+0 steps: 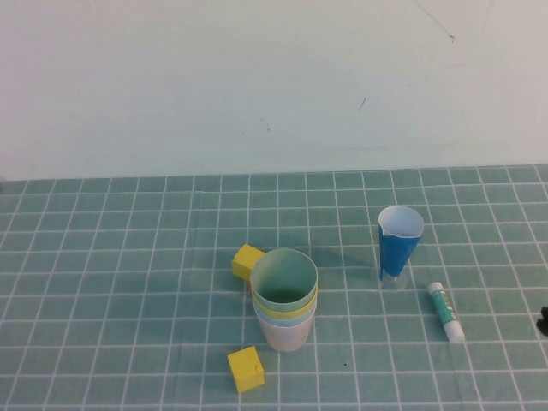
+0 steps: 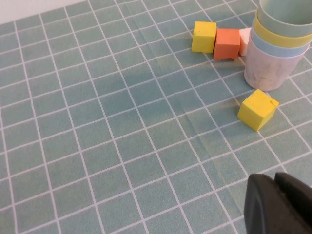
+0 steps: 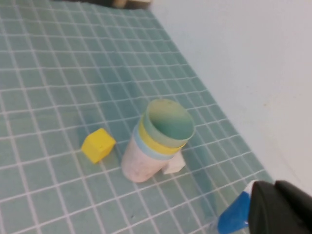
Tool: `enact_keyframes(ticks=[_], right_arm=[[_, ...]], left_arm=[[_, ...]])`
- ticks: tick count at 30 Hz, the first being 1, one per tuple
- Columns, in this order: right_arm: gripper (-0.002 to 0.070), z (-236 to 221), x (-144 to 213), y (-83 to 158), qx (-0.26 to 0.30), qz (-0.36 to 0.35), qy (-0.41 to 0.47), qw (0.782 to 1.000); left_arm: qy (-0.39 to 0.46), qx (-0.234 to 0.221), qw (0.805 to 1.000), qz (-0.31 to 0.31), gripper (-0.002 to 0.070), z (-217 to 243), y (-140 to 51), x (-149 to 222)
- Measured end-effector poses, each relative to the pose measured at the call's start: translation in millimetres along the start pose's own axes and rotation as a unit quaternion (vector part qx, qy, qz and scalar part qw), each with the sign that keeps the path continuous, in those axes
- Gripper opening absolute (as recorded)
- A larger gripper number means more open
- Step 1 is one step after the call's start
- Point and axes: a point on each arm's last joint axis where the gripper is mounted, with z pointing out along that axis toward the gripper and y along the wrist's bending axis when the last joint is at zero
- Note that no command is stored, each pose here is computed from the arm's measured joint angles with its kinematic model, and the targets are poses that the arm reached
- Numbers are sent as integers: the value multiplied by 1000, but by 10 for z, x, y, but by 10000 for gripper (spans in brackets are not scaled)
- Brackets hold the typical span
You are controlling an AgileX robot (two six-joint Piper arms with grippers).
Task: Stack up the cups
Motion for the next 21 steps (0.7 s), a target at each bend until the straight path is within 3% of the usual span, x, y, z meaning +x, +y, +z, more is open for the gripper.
enact_keyframes(ticks=[5,11,15,21], right_arm=[[-2,101,213,21,53,26,-6,998],[-2,7,661,157,142,120,-14,983],[-2,-150,937,261,214,193,-7,958],[-2,-247,1319,393,344,212,20,915]], left_arm=[[0,0,1000,-3,-2,0,0,0],[0,0,1000,-3,-2,0,0,0],[0,0,1000,-3,-2,0,0,0],[0,0,1000,-3,-2,0,0,0]])
